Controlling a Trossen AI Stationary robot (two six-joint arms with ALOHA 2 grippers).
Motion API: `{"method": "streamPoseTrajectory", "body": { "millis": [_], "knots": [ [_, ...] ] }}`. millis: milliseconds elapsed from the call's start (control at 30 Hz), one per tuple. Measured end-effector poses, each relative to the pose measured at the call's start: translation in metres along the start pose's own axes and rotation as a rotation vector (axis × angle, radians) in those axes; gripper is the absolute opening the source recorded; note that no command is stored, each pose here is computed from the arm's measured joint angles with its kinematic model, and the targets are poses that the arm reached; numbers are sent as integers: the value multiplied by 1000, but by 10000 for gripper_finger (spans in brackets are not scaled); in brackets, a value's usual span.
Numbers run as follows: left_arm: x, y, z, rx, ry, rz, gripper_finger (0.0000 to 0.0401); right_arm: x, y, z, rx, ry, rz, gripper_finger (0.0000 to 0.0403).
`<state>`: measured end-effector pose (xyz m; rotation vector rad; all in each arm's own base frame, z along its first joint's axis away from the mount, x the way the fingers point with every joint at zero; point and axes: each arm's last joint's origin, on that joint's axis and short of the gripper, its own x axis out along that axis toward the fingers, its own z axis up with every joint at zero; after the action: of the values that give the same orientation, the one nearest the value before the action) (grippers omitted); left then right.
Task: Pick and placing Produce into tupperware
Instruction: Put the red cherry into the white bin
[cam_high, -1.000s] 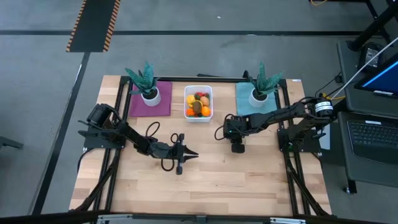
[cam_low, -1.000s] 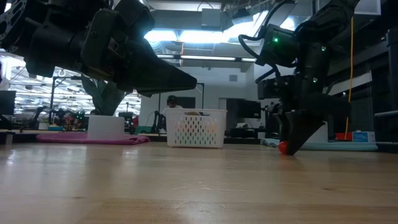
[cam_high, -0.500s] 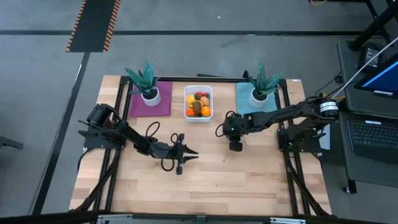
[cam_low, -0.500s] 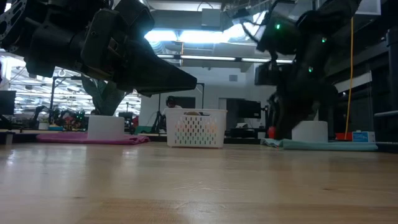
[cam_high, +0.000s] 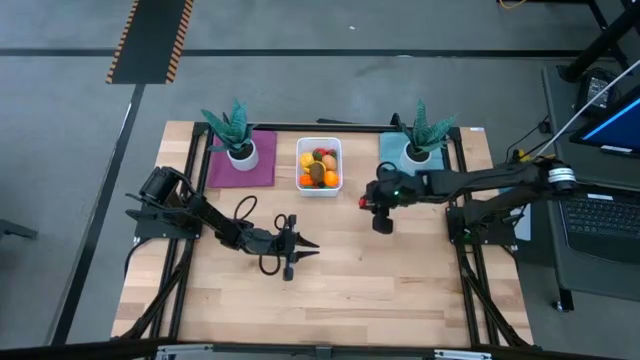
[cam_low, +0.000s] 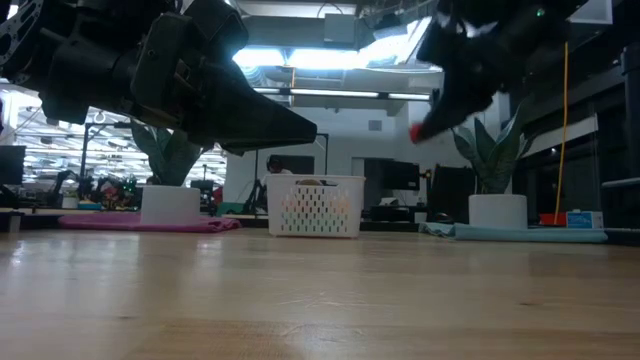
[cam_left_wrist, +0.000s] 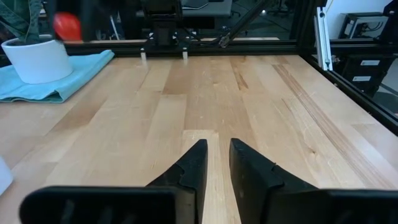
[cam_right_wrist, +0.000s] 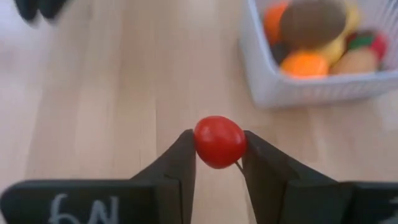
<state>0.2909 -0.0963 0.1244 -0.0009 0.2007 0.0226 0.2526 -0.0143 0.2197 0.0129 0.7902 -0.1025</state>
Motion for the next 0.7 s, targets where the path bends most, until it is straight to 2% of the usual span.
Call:
{"method": "streamPoseTrajectory", "body": {
  "millis": [167, 333, 533, 700],
  "knots": [
    [0, 0, 0, 1, 0, 0, 47, -15, -1, 12, -21, -141, 1, 108],
    [0, 0, 3, 32, -31, -2, 32, -13, 0, 15, -31, -249, 1, 119],
    [-5, 1, 12, 69, -66, 4, 17, 5, 1, -20, 0, -436, 32, 109],
    [-25, 13, 22, 70, -101, 51, 5, 4, 1, -43, 34, -634, 43, 113]
  ]
}}
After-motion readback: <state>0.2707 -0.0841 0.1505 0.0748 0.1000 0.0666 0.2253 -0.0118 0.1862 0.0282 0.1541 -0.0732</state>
